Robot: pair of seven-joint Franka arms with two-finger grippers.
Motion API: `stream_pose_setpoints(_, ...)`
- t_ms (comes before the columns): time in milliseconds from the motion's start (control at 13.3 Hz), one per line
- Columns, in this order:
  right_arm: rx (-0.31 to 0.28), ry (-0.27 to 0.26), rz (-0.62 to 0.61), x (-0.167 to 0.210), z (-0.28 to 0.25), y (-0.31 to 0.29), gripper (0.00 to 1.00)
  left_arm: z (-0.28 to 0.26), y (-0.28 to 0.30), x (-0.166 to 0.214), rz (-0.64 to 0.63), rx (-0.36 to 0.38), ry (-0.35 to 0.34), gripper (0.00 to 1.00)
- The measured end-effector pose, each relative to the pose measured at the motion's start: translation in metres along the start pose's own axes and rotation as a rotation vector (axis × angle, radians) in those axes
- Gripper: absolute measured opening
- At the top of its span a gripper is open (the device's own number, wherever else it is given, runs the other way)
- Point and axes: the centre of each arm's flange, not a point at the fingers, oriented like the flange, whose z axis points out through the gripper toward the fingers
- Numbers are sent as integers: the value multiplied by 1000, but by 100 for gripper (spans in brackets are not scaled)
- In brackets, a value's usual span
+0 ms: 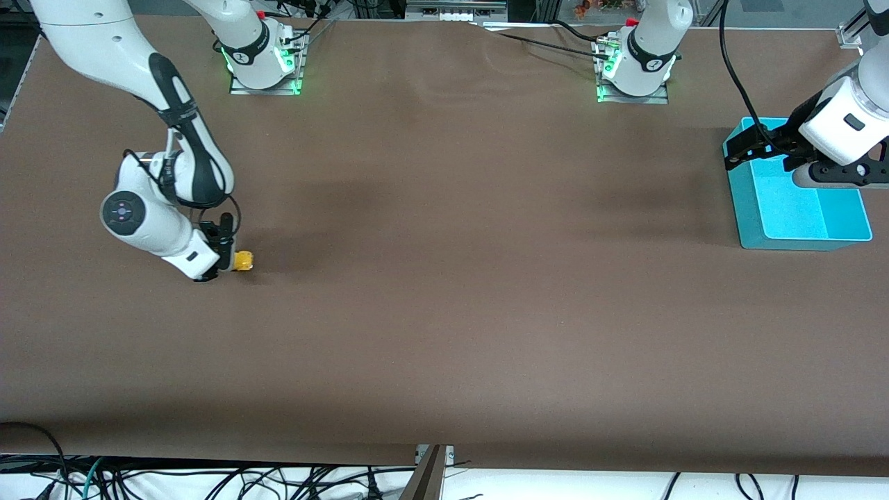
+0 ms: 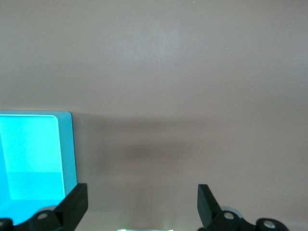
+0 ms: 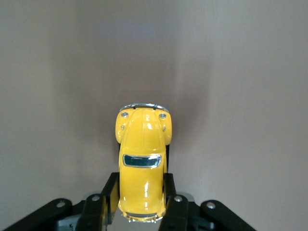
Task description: Wind and store yellow beetle car
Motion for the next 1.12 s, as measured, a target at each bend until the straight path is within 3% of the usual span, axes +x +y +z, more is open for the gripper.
stream_pose_setpoints(300, -25, 1, 16, -48, 3, -2, 41, 0, 0, 0, 0, 0, 0, 100)
stream_pose_setpoints(824, -36, 1, 21, -67, 5, -4, 41, 0, 0, 0, 0, 0, 0, 100)
stream_pose_setpoints(1124, -48, -2, 6, -68, 10, -2, 78, 0, 0, 0, 0, 0, 0, 100)
